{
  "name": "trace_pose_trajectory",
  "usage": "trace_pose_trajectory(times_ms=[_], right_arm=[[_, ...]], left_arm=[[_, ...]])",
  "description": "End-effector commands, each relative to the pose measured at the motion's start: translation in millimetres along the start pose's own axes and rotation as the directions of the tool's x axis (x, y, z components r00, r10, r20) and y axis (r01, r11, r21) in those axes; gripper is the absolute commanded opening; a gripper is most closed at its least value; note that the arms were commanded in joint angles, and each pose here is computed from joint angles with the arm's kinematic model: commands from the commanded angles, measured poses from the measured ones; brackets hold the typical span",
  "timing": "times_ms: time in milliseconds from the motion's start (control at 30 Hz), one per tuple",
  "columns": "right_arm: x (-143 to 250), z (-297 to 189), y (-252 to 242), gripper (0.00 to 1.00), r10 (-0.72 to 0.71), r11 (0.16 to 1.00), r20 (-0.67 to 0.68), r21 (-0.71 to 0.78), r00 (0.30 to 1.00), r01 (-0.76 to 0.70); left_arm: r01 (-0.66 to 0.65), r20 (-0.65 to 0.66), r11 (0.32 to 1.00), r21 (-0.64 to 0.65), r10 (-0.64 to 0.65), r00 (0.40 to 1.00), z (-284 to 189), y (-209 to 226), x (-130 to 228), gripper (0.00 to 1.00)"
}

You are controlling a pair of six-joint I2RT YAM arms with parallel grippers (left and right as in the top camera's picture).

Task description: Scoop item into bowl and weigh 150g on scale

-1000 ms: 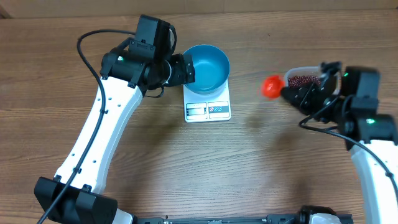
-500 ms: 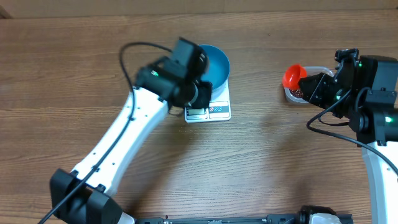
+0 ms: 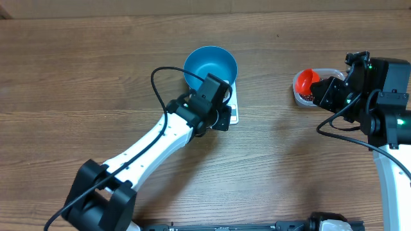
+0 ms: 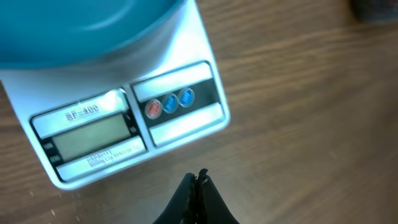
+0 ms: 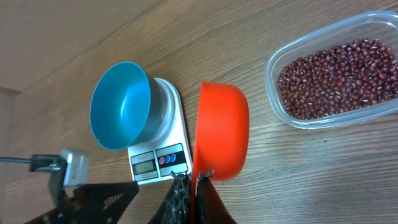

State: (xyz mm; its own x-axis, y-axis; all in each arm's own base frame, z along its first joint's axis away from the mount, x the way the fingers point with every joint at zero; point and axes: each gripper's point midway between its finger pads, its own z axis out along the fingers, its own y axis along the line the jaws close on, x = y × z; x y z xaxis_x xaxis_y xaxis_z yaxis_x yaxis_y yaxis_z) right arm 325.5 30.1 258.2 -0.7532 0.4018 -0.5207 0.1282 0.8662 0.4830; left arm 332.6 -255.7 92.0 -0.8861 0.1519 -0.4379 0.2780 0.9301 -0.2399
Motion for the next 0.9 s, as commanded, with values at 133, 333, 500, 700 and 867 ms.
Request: trace_pose_trajectory(times_ms=[133, 333, 500, 700, 867], right_arm=[[-6, -4, 1, 0.04, -0.014, 1.000, 0.022, 0.007, 1.000, 0.014], [-5, -4, 1, 0.04, -0.013, 1.000, 0.019, 0.008, 1.000, 0.012], [-4, -4, 0, 0.04, -0.011, 1.000, 0.016, 0.009, 1.000, 0.011], [-4, -4, 0, 0.04, -0.012, 1.000, 0.017, 0.009, 1.000, 0.012], [-5, -4, 1, 0.04, -0.013, 1.000, 0.019, 0.008, 1.000, 0.013]], left_arm=[[-0.029, 0.024, 0.993, -0.116, 0.032, 0.999, 38, 20, -2, 0.04], [-0.034, 0.008, 0.991, -0.127, 0.035, 0.999, 64, 25, 3, 0.04], [-0.033, 0.025, 0.985, -0.169, 0.037, 0.999, 67, 32, 0, 0.05], [-0.033, 0.025, 0.983, -0.182, 0.038, 0.999, 75, 35, 1, 0.04], [-0.035, 0.016, 0.982, -0.187, 0.038, 0.999, 83, 38, 4, 0.05]])
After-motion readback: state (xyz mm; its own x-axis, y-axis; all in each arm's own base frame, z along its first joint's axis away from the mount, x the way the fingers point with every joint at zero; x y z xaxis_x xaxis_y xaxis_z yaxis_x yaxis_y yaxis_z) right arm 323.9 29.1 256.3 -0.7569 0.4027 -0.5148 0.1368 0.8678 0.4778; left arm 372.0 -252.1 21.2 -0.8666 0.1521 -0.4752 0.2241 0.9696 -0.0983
